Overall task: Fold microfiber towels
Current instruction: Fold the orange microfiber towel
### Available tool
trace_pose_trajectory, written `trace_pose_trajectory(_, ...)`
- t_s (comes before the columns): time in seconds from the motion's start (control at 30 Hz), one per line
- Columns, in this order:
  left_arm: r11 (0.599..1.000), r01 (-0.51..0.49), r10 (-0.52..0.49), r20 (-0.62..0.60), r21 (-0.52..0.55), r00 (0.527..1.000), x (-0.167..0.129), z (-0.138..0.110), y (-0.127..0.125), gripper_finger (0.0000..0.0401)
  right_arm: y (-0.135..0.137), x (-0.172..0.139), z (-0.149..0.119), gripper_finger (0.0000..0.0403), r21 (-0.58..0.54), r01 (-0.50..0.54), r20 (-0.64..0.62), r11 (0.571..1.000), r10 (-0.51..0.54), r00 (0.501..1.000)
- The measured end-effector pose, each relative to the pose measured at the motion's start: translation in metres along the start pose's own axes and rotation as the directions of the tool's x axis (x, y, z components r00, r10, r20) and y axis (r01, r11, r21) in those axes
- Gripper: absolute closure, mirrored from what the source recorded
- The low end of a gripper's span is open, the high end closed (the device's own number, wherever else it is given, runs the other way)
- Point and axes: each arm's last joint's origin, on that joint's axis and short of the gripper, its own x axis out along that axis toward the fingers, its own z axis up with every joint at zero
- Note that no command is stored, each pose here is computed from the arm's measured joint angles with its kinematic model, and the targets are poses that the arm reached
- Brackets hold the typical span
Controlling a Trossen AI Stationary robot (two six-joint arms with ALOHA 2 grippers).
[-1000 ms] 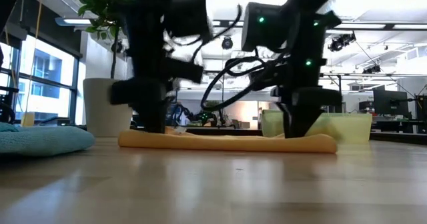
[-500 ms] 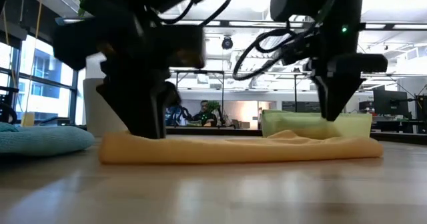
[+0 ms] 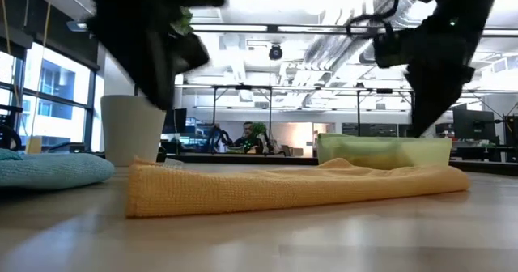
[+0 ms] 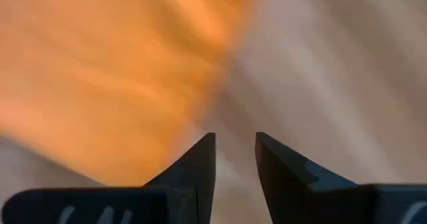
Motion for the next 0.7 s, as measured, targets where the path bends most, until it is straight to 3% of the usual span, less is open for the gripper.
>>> trace_pose_trajectory(0.13, 0.999, -0.038, 0.038, -0.007, 0.002, 0.999, -0.027, -0.009, -0.012, 0.0343, 0.000, 0.008, -0.005, 0.0301, 0.089, -0.256, 0.220, 0.963, 0.231, 0.948)
trace_pose_trajectory(0.23, 0.997, -0.070, 0.070, 0.005, -0.027, 0.998, -0.046, -0.017, -0.023, 0.0343, -0.003, 0.020, -0.009, 0.0271, 0.150, -0.339, 0.295, 0.929, 0.285, 0.912)
trace_pose_trajectory(0.3, 0.994, -0.106, 0.105, -0.036, -0.036, 0.994, -0.057, -0.031, -0.030, 0.0343, -0.002, 0.026, -0.008, 0.0239, 0.171, -0.359, 0.306, 0.918, 0.297, 0.904)
trace_pose_trajectory(0.47, 0.990, -0.137, 0.138, 0.022, -0.045, 0.990, -0.079, -0.044, -0.048, 0.0343, -0.005, 0.040, -0.008, 0.0161, 0.228, -0.302, 0.253, 0.926, 0.243, 0.937)
trace_pose_trajectory(0.7, 0.982, -0.172, 0.181, 0.114, -0.083, 0.977, -0.102, -0.055, -0.060, 0.0343, 0.000, 0.061, -0.004, 0.0144, 0.291, -0.248, 0.182, 0.924, 0.201, 0.963)
